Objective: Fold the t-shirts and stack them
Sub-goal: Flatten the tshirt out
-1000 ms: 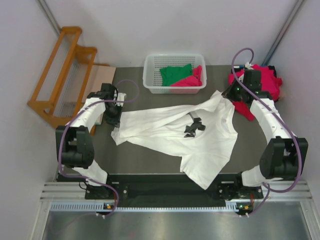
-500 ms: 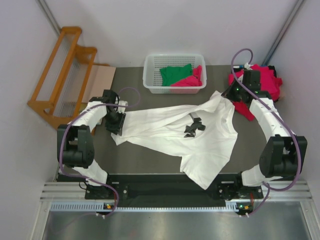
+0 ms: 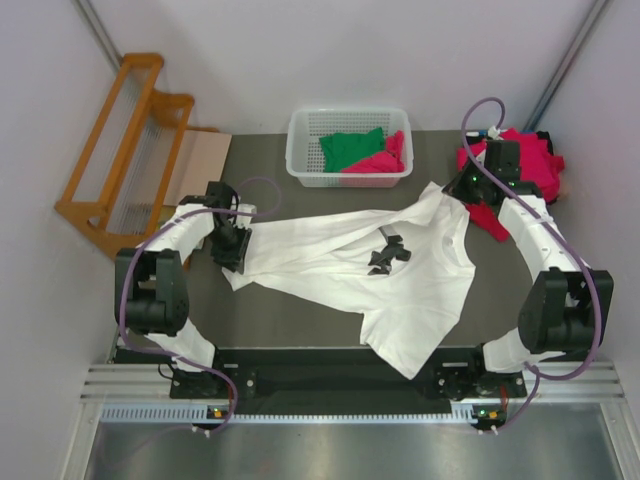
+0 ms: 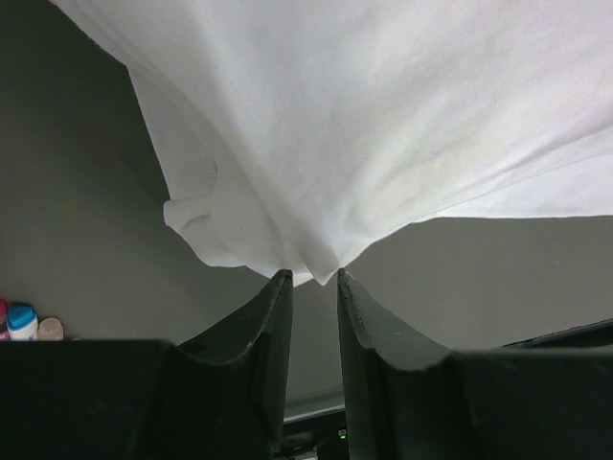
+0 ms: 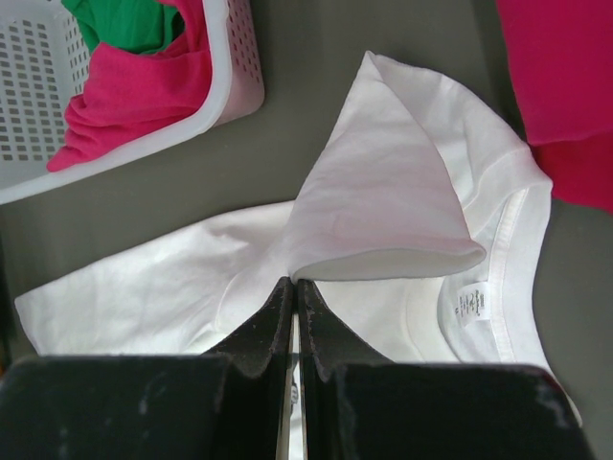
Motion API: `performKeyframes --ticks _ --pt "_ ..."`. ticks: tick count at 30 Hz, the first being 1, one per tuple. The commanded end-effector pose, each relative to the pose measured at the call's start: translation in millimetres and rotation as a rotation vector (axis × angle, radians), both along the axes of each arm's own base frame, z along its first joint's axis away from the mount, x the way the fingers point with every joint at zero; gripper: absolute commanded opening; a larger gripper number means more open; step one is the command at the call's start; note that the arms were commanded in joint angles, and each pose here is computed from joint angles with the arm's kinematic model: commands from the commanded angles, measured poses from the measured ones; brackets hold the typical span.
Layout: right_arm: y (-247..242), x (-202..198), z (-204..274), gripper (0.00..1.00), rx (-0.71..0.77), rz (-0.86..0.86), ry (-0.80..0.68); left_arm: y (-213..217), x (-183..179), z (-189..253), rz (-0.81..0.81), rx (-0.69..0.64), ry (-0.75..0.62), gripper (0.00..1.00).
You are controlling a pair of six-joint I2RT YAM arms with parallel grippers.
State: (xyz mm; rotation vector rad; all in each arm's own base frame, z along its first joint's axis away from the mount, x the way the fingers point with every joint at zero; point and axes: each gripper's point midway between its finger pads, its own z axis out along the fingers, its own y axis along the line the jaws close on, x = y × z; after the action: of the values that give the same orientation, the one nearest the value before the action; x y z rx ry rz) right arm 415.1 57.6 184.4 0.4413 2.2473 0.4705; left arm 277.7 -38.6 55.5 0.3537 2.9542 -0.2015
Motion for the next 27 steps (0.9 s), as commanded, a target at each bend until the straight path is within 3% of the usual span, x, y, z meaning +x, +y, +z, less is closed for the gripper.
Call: performKeyframes --ticks 1,14,27 --pt "-4 9 11 0.00 -0.017 -0.003 -0.054 -3 3 -4 -0.005 -0.021 -0.002 0.30" --pt "-4 9 8 0.00 -0.013 0.000 -0.049 -9 -1 -15 -0.024 -0.020 0.028 0.28" --pt "-3 9 6 0.00 -0.013 0.002 -0.043 -8 2 -11 -0.023 -0.010 0.014 0.12"
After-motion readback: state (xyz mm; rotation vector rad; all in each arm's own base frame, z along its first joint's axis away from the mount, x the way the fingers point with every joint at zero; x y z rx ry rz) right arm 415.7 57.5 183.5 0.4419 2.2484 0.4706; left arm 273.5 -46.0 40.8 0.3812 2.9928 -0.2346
